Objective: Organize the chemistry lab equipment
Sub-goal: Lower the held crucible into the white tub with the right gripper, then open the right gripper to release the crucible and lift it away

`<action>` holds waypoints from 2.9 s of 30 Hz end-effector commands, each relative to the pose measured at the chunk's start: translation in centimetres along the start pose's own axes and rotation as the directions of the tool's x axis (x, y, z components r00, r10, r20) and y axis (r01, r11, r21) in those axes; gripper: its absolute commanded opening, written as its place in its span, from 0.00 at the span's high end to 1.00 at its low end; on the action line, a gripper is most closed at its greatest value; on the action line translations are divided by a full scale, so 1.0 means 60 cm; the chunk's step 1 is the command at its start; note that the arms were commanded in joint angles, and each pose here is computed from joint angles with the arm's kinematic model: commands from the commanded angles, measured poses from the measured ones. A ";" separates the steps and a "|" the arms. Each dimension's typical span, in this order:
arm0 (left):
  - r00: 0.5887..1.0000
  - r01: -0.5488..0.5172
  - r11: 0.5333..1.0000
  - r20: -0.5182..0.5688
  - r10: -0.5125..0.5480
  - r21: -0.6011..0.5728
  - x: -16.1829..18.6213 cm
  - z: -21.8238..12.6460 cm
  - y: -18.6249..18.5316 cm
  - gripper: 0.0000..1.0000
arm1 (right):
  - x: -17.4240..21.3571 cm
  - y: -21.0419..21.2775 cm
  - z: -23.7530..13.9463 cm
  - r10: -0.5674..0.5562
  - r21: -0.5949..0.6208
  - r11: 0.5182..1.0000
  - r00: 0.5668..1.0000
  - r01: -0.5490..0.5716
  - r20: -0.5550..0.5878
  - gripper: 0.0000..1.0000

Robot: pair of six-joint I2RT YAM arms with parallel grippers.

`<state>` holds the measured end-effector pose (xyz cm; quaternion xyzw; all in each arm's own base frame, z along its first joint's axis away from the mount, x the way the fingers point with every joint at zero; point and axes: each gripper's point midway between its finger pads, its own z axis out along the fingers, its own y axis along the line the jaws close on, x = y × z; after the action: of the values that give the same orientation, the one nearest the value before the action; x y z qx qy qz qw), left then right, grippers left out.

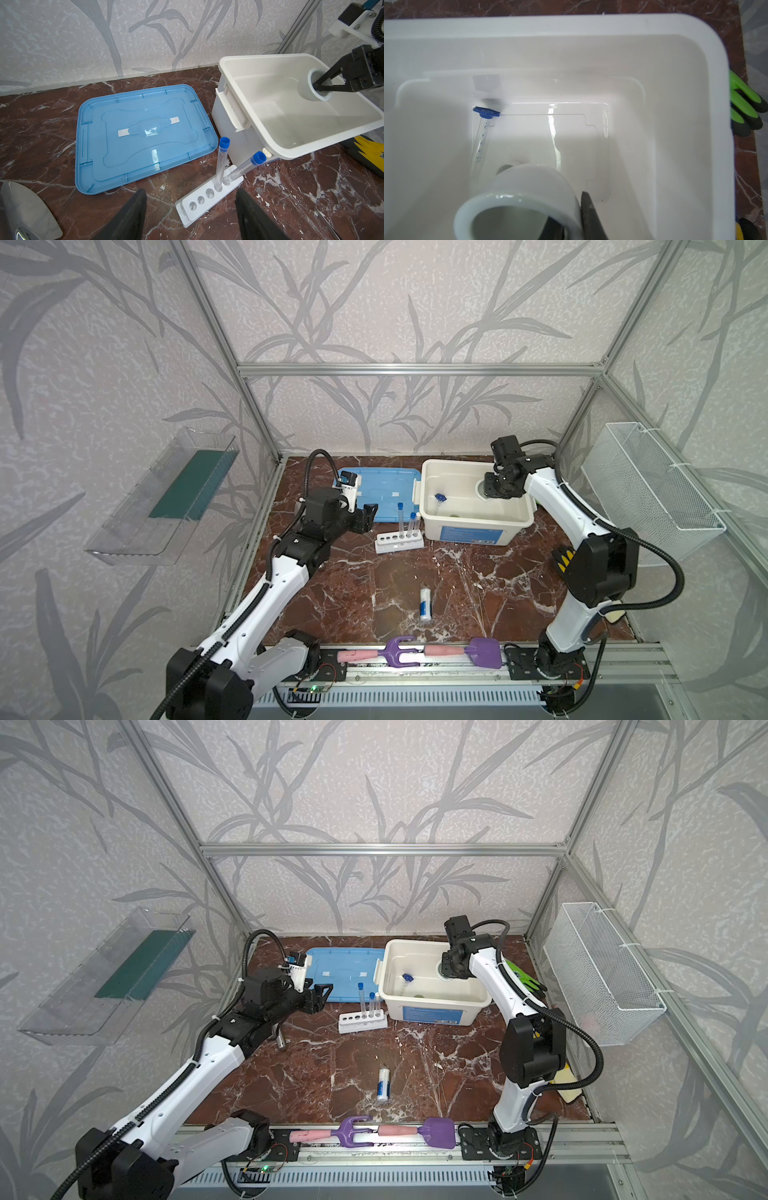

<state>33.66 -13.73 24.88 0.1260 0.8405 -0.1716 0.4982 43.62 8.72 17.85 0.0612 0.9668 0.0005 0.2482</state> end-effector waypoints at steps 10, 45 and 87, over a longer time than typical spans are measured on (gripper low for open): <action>1.000 -0.013 1.000 0.010 0.013 -0.006 -0.010 -0.003 0.002 0.32 | 0.031 -0.034 0.034 0.028 0.035 0.999 0.998 -0.026 -0.048 0.87; 1.000 -0.013 1.000 -0.010 0.013 -0.016 -0.005 0.007 0.007 0.32 | 0.102 -0.065 0.139 -0.004 0.047 0.999 0.966 0.016 -0.259 0.89; 1.000 -0.018 0.999 -0.007 0.018 -0.028 -0.007 -0.003 0.008 0.32 | 0.106 -0.056 0.157 -0.028 0.006 1.000 0.960 0.030 -0.278 0.55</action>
<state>33.95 -13.69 23.40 0.1268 0.8530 -0.1632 0.4792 41.42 5.76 3.85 0.0565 0.9949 -0.0072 0.0829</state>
